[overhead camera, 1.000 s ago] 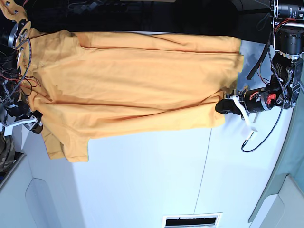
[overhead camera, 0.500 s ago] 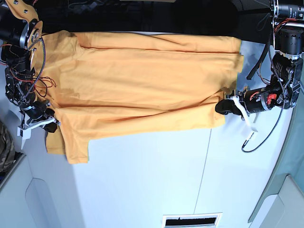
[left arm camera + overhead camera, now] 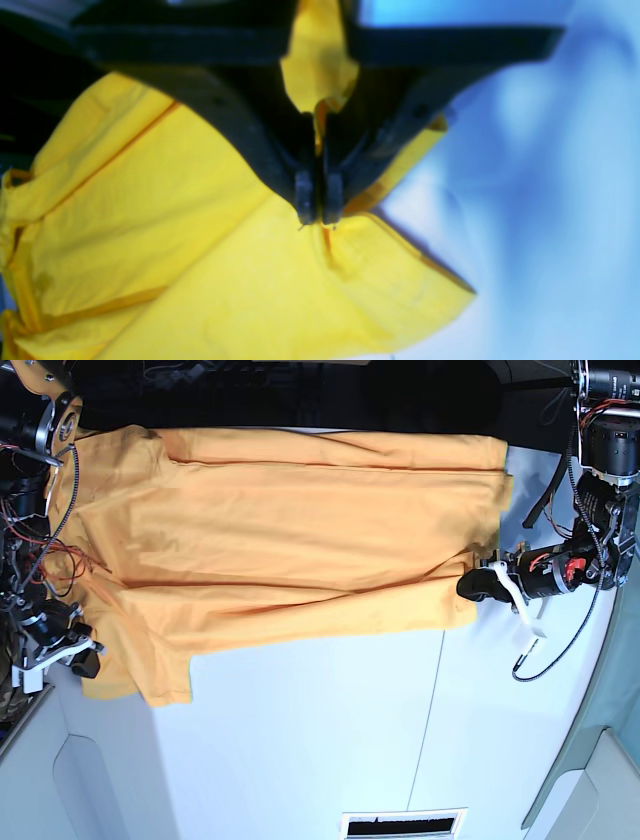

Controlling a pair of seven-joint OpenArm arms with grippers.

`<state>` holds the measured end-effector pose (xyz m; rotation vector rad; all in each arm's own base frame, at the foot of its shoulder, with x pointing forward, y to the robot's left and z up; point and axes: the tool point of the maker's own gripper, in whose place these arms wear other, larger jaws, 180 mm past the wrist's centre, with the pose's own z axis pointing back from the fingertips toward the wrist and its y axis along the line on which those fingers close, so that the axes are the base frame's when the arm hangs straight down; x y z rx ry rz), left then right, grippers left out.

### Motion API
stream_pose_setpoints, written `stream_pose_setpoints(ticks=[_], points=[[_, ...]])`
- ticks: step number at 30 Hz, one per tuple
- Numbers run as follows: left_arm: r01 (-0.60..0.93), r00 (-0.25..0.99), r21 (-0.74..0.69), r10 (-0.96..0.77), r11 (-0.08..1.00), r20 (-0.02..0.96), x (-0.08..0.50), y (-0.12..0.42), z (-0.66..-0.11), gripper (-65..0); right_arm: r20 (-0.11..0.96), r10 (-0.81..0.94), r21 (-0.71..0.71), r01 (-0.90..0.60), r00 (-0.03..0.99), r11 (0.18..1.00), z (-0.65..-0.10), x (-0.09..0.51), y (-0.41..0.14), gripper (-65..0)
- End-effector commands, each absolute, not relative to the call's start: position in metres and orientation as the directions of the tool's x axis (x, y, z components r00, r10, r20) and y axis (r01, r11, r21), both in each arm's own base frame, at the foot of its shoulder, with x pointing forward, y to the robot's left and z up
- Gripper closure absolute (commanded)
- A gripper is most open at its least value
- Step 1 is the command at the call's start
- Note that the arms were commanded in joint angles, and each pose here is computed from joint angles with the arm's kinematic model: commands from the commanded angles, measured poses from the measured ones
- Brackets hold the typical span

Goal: Layout the t-shirt on the table in an organized manner, then fold the t-shirt properly
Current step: 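Lift the hem with both grippers and fold it toward the collar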

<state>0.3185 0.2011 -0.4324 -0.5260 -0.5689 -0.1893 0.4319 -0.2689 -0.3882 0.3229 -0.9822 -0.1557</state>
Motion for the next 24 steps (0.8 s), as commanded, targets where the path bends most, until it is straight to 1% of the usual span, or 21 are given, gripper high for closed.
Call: stream_pose_setpoints(ticks=[1, 6, 11, 14, 19, 24], points=[[0.334, 0.795, -0.403, -0.025, 0.852, 0.606, 0.333, 0.210, -0.414, 0.0, 0.827, -0.257, 0.318, -0.039, 0.501, 0.947, -0.362, 0.438, -0.280, 0.0], [0.362, 0.828, -0.431, -0.073, 0.827, 0.556, 0.321, 0.207, -0.404, 0.0, 0.836, -0.182, 0.272, -0.104, 0.518, 0.957, -0.345, 0.405, -0.278, 0.0], [0.423, 0.812, -0.441, -0.114, 0.792, 0.573, 0.316, 0.203, -0.378, 0.0, 0.860, -0.132, 0.232, -0.147, 0.492, 0.961, -0.334, 0.362, -0.276, 0.0], [0.431, 0.816, -0.436, -0.135, 0.790, 0.562, 0.306, 0.209, -0.376, 0.0, 0.859, -0.109, 0.215, -0.160, 0.500, 0.964, -0.334, 0.332, -0.273, 0.0], [0.422, 0.840, -0.456, -0.148, 0.783, 0.522, 0.292, 0.216, -0.377, 0.0, 0.847, -0.063, 0.183, -0.178, 0.528, 0.967, -0.337, 0.294, -0.267, 0.0], [0.418, 0.874, -0.525, -0.172, 0.742, 0.454, 0.273, 0.209, -0.378, 0.0, 0.822, -0.026, 0.170, -0.201, 0.569, 0.965, -0.345, 0.259, -0.258, 0.0]])
